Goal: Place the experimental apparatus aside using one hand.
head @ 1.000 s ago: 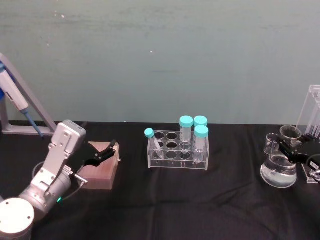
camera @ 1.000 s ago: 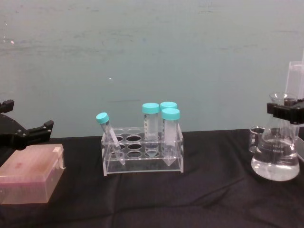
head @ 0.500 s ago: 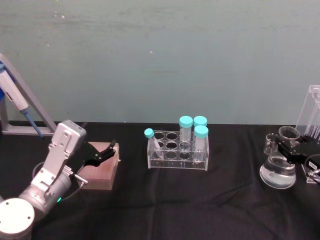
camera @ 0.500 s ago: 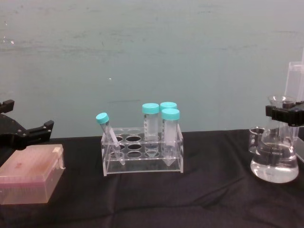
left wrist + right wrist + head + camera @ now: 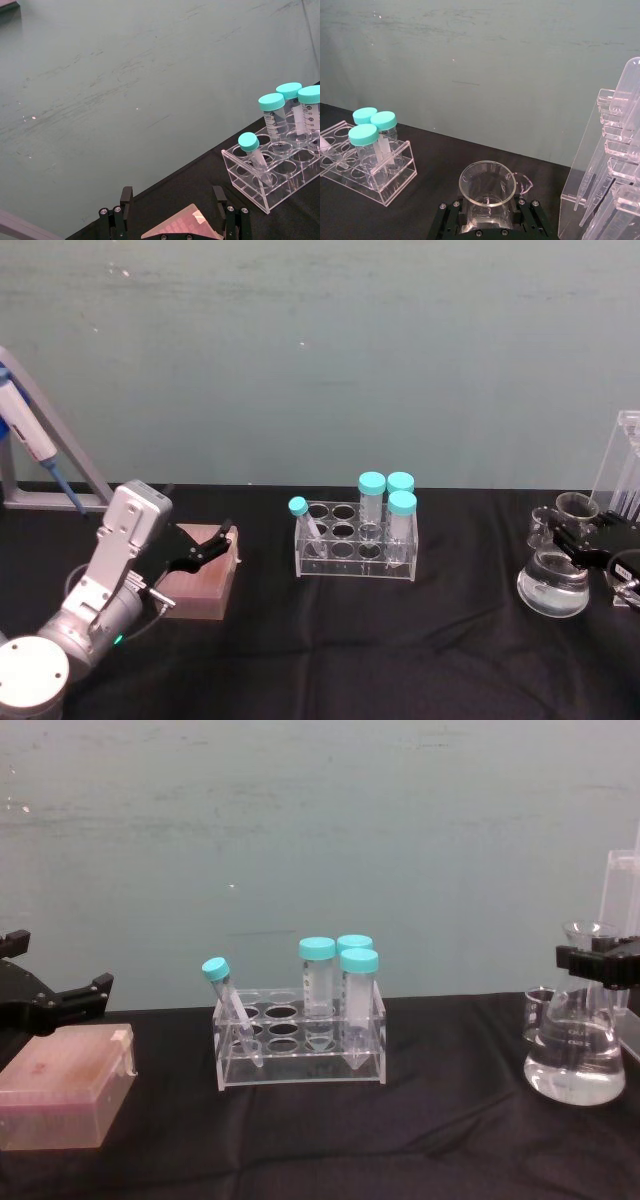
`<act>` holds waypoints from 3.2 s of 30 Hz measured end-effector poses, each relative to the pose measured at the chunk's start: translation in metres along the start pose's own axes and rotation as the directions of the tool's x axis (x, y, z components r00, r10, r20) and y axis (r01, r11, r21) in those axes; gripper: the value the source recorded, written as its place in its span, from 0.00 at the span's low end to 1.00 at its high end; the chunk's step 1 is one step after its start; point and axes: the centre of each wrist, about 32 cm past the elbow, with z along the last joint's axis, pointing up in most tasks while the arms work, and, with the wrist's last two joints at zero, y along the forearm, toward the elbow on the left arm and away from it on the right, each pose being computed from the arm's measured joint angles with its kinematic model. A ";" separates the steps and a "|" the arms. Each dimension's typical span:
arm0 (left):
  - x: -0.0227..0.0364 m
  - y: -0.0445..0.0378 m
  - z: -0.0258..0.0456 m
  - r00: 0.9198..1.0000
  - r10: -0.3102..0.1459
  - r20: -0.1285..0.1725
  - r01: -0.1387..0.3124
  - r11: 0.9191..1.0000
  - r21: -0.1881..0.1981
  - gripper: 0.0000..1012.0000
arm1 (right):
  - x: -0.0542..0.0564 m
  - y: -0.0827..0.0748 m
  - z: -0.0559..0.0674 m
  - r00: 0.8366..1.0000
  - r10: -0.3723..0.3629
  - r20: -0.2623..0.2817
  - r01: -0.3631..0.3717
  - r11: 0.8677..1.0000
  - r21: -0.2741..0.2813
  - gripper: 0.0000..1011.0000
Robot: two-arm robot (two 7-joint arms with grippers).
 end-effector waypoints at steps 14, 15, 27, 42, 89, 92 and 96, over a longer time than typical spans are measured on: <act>0.0000 0.0000 0.0000 1.000 0.000 0.000 0.000 1.000 0.000 0.99 | 0.000 -0.001 0.000 1.000 0.000 0.001 0.000 1.000 0.000 0.49; 0.0000 0.0000 0.0000 1.000 0.000 0.000 0.000 1.000 0.000 0.99 | 0.000 -0.001 0.000 1.000 0.000 0.000 0.000 1.000 0.000 0.51; 0.0000 0.0000 0.0000 1.000 0.000 0.000 0.000 1.000 0.000 0.99 | 0.000 -0.001 0.000 1.000 0.000 0.000 0.000 1.000 0.000 0.88; 0.0000 0.0000 0.0000 1.000 0.000 0.000 0.000 1.000 0.000 0.99 | 0.000 -0.001 0.000 1.000 -0.001 0.000 0.001 1.000 0.001 0.99; 0.0000 0.0000 0.0000 1.000 0.000 0.000 0.000 1.000 0.000 0.99 | -0.019 -0.060 0.009 0.993 0.106 0.054 -0.109 0.991 0.073 0.99; 0.0000 0.0000 0.0000 1.000 0.000 0.000 0.000 1.000 0.000 0.99 | -0.018 -0.056 0.009 0.986 0.155 0.064 -0.160 0.984 0.082 0.99; 0.0000 0.0000 0.0000 1.000 0.000 0.000 0.000 1.000 0.000 0.99 | -0.017 -0.051 0.010 0.976 0.207 0.073 -0.213 0.973 0.086 0.99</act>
